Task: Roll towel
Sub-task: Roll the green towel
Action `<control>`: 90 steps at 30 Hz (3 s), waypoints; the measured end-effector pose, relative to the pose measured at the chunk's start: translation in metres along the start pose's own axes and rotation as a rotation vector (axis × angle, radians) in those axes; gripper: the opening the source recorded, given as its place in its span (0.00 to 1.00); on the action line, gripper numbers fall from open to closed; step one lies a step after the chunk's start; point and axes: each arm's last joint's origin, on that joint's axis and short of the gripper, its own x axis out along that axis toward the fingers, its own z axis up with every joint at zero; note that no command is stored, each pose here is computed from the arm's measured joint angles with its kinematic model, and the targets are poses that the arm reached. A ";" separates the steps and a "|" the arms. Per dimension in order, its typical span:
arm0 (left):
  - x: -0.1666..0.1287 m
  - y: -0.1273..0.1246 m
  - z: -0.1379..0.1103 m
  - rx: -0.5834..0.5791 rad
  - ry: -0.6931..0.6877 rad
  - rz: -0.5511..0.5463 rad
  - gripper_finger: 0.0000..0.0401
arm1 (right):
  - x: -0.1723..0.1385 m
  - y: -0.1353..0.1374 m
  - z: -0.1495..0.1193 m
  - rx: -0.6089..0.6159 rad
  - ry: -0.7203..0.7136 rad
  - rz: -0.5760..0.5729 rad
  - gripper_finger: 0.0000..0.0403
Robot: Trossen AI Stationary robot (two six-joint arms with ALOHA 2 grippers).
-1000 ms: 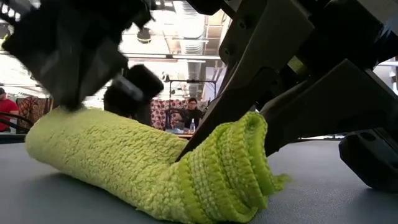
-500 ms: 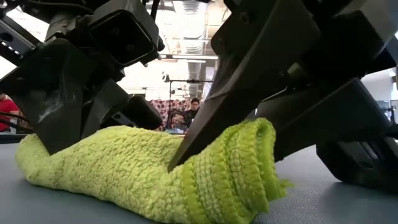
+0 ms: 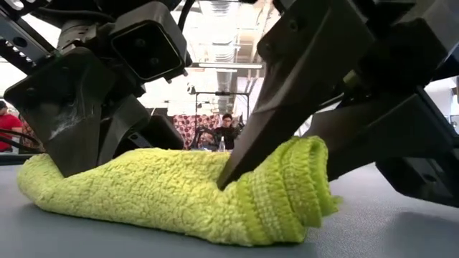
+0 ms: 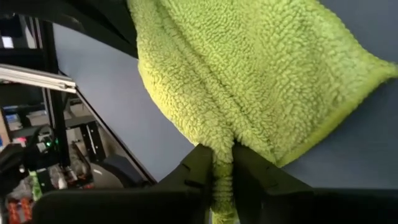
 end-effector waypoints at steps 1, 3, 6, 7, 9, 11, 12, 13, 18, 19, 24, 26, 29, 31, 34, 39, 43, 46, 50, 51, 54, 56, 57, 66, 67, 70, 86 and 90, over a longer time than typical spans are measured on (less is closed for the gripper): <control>0.000 0.000 0.000 -0.003 0.001 -0.002 0.00 | -0.001 0.001 0.000 -0.007 0.004 0.000 0.21; 0.000 0.000 0.000 -0.006 0.004 -0.008 0.00 | -0.002 0.002 0.000 -0.027 0.012 0.001 0.25; 0.000 0.000 0.000 -0.010 0.005 -0.010 0.00 | -0.003 0.003 0.000 -0.034 0.017 0.004 0.36; 0.000 0.000 0.000 -0.013 0.006 -0.012 0.00 | -0.003 0.003 0.000 -0.042 0.021 0.006 0.40; 0.000 0.000 0.000 -0.017 0.007 -0.015 0.00 | -0.004 0.004 0.000 -0.064 0.046 0.006 0.48; 0.000 0.000 0.000 -0.025 0.008 -0.017 0.00 | -0.005 0.006 -0.001 -0.078 0.065 0.007 0.55; 0.000 -0.001 0.000 -0.031 0.010 -0.022 0.00 | -0.007 0.006 -0.001 -0.084 0.068 0.001 0.57; 0.000 -0.001 -0.001 -0.036 0.012 -0.027 0.00 | -0.009 0.006 -0.002 -0.092 0.071 -0.009 0.59; 0.000 -0.001 -0.001 -0.078 0.024 -0.047 0.00 | -0.034 0.006 -0.009 -0.170 0.071 -0.091 0.60; 0.000 -0.001 -0.001 -0.090 0.027 -0.052 0.00 | -0.039 0.008 -0.011 -0.193 0.076 -0.091 0.60; -0.003 0.006 0.000 -0.195 0.036 -0.078 0.00 | -0.062 0.025 -0.026 -0.458 -0.016 0.056 0.58; -0.006 0.010 0.001 -0.237 0.035 -0.088 0.00 | -0.063 0.028 -0.031 -0.646 -0.066 0.106 0.58; -0.009 0.016 0.003 -0.284 0.035 -0.103 0.00 | -0.064 0.030 -0.033 -0.967 -0.094 0.123 0.58; -0.010 0.019 0.004 -0.307 0.035 -0.113 0.00 | -0.063 0.030 -0.031 -1.162 -0.111 0.113 0.58; -0.012 0.023 0.005 -0.327 0.032 -0.116 0.00 | -0.061 0.032 -0.025 -1.373 -0.135 0.093 0.58; -0.016 0.030 0.006 -0.372 0.023 -0.108 0.00 | -0.052 0.028 -0.017 -1.543 -0.130 0.046 0.58; -0.019 0.035 0.007 -0.400 0.018 -0.103 0.00 | -0.042 0.021 -0.019 -1.649 -0.074 0.040 0.58; -0.021 0.039 0.007 -0.416 0.021 -0.098 0.00 | -0.034 0.018 -0.021 -1.703 -0.075 0.018 0.58; -0.022 0.041 0.007 -0.430 0.021 -0.093 0.00 | -0.027 0.013 -0.018 -1.716 -0.082 -0.021 0.58; -0.022 0.042 0.007 -0.432 0.021 -0.092 0.00 | -0.027 0.011 -0.018 -1.721 -0.086 -0.045 0.58; -0.022 0.042 0.007 -0.437 0.022 -0.090 0.00 | -0.024 0.009 -0.014 -1.716 -0.105 -0.080 0.58; -0.023 0.042 0.007 -0.438 0.022 -0.090 0.00 | -0.022 0.008 -0.011 -1.712 -0.124 -0.107 0.56; -0.023 0.042 0.007 -0.438 0.022 -0.091 0.00 | -0.020 0.007 -0.011 -1.704 -0.125 -0.112 0.55; -0.023 0.044 0.007 -0.450 0.024 -0.099 0.00 | -0.011 -0.002 -0.008 -1.394 -0.124 -0.135 0.17; -0.024 0.044 0.007 -0.452 0.024 -0.105 0.00 | -0.011 -0.002 -0.009 -1.363 -0.124 -0.131 0.11; -0.025 0.046 0.008 -0.455 0.023 -0.122 0.00 | -0.012 -0.002 -0.012 -1.270 -0.147 -0.119 0.05; -0.026 0.049 0.005 -0.441 0.052 -0.121 0.00 | -0.018 -0.042 -0.034 -0.536 -0.225 0.118 0.05; -0.028 0.050 0.007 -0.432 0.035 -0.143 0.00 | -0.021 -0.050 -0.037 -0.477 -0.241 0.125 0.05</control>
